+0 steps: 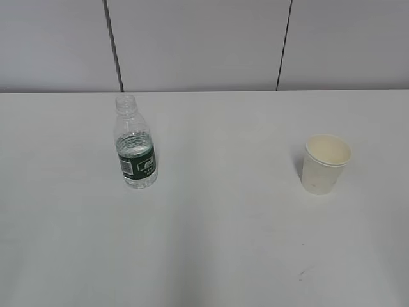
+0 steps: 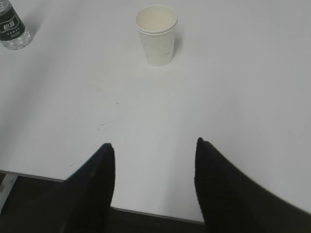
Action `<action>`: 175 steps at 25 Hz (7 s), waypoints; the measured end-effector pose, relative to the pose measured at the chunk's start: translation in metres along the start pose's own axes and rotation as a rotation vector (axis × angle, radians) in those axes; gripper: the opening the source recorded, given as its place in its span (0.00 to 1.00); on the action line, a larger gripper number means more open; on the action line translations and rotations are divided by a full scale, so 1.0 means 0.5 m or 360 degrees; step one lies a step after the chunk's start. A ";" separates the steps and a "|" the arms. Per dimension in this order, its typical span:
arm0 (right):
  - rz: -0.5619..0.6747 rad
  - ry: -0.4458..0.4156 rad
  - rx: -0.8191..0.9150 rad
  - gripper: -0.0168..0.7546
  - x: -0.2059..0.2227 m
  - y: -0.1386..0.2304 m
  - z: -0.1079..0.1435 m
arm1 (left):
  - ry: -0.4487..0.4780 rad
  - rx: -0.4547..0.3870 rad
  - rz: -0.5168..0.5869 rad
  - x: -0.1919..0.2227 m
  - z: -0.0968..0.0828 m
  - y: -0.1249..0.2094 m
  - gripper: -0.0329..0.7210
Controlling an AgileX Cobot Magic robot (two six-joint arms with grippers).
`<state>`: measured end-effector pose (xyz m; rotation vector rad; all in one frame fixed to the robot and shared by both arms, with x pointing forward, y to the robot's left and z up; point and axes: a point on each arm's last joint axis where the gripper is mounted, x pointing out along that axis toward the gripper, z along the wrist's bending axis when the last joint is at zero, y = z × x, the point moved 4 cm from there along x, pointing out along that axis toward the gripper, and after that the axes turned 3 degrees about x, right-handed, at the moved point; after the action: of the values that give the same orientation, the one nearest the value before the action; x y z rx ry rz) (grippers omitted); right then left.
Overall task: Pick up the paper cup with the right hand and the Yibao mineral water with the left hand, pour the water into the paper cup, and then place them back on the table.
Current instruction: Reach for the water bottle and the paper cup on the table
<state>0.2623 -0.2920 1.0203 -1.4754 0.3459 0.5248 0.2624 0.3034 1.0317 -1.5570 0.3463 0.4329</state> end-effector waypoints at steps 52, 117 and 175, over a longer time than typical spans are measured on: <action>-0.0604 0.0009 -0.0078 0.57 0.284 -0.240 0.002 | 0.0084 0.0044 -0.0519 0.246 -0.022 -0.168 0.36; -0.0210 -0.0105 0.0136 0.84 0.608 0.029 -0.008 | 0.0354 0.0226 -0.0585 0.415 -0.119 -0.108 0.36; -0.0371 -0.0119 0.0117 0.88 0.790 -0.021 -0.010 | 0.0354 0.0226 -0.0585 0.415 -0.120 -0.108 0.36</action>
<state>0.6008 -0.2489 0.8209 -1.3992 0.1299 0.3750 0.4740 0.2554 0.9809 -1.4920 0.2472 -0.0509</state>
